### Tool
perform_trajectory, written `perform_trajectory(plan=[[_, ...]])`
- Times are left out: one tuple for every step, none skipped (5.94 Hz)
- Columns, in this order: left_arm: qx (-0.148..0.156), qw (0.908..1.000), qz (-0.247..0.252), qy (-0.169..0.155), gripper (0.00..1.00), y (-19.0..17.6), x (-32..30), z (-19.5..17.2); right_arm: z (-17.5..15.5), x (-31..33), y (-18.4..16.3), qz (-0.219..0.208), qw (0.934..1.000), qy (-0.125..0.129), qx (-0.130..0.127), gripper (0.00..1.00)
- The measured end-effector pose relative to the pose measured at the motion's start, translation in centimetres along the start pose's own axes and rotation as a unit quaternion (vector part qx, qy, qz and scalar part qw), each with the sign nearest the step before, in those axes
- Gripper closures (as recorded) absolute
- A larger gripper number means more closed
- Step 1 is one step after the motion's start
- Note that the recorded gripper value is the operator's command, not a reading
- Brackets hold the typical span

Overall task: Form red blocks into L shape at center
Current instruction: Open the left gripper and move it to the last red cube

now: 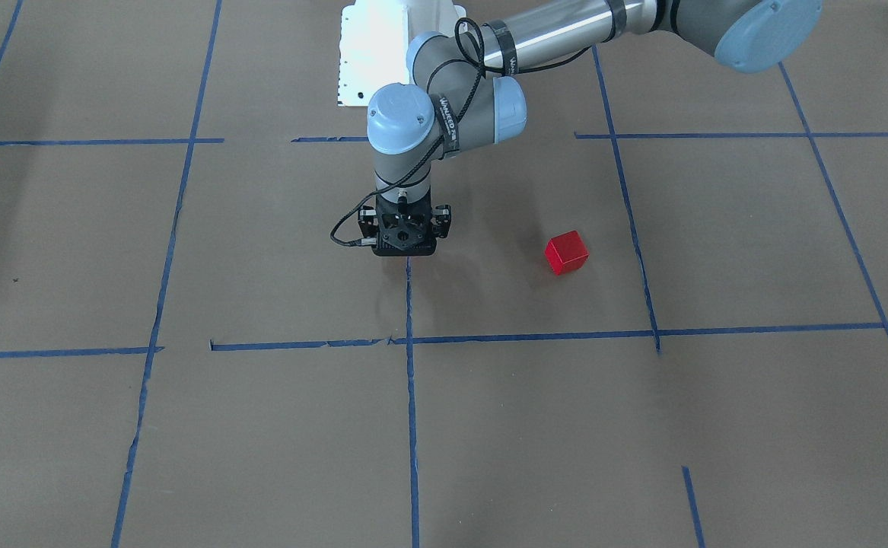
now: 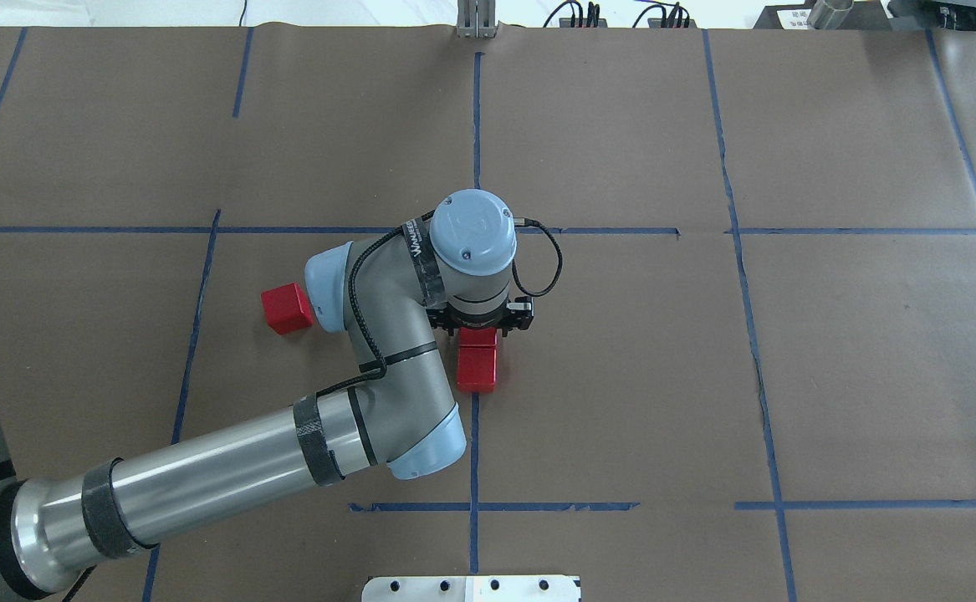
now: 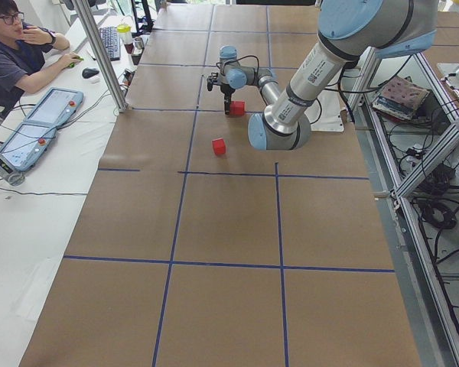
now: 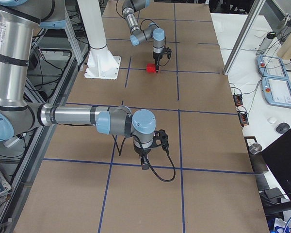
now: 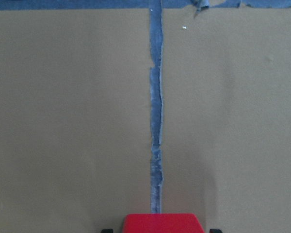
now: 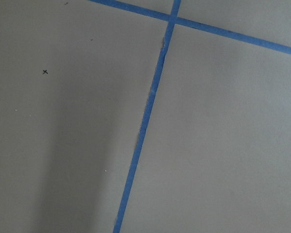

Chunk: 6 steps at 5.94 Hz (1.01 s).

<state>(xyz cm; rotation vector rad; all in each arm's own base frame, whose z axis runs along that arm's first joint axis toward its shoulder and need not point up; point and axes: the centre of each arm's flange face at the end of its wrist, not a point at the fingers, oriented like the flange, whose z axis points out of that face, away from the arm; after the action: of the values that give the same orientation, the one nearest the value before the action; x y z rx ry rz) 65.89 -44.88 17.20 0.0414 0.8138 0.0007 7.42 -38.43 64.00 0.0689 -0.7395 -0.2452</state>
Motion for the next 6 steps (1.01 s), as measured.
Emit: perform_trajectory(plan=[[0.003,1.0,0.003,0.004,0.0,-0.3,0.0,-0.6,0.0,0.0,0.0,0.0,1.0,0.0,0.0,0.0],[0.011,0.9998,0.002,0.014,0.0,-1.2,-0.2,-2.3,0.0,0.0,0.0,0.0,1.0,0.0,0.0,0.0],[0.014,0.9995,0.0,0.03,0.0,-2.7,-0.8,-4.6,0.0,0.0,0.0,0.001,1.0,0.0,0.0,0.0],[0.01,0.9988,0.023,0.043,0.0,-4.2,-2.8,-6.8,0.0,0.0,0.0,0.001,1.0,0.0,0.0,0.0],[0.009,0.9961,0.073,0.049,0.0,-5.1,-6.3,-7.9,0.0,0.0,0.0,0.001,1.0,0.0,0.0,0.0],[0.011,0.9903,0.129,0.051,0.0,-5.4,-10.6,-8.6,0.0,0.0,0.0,0.002,1.0,-0.001,0.0,0.0]])
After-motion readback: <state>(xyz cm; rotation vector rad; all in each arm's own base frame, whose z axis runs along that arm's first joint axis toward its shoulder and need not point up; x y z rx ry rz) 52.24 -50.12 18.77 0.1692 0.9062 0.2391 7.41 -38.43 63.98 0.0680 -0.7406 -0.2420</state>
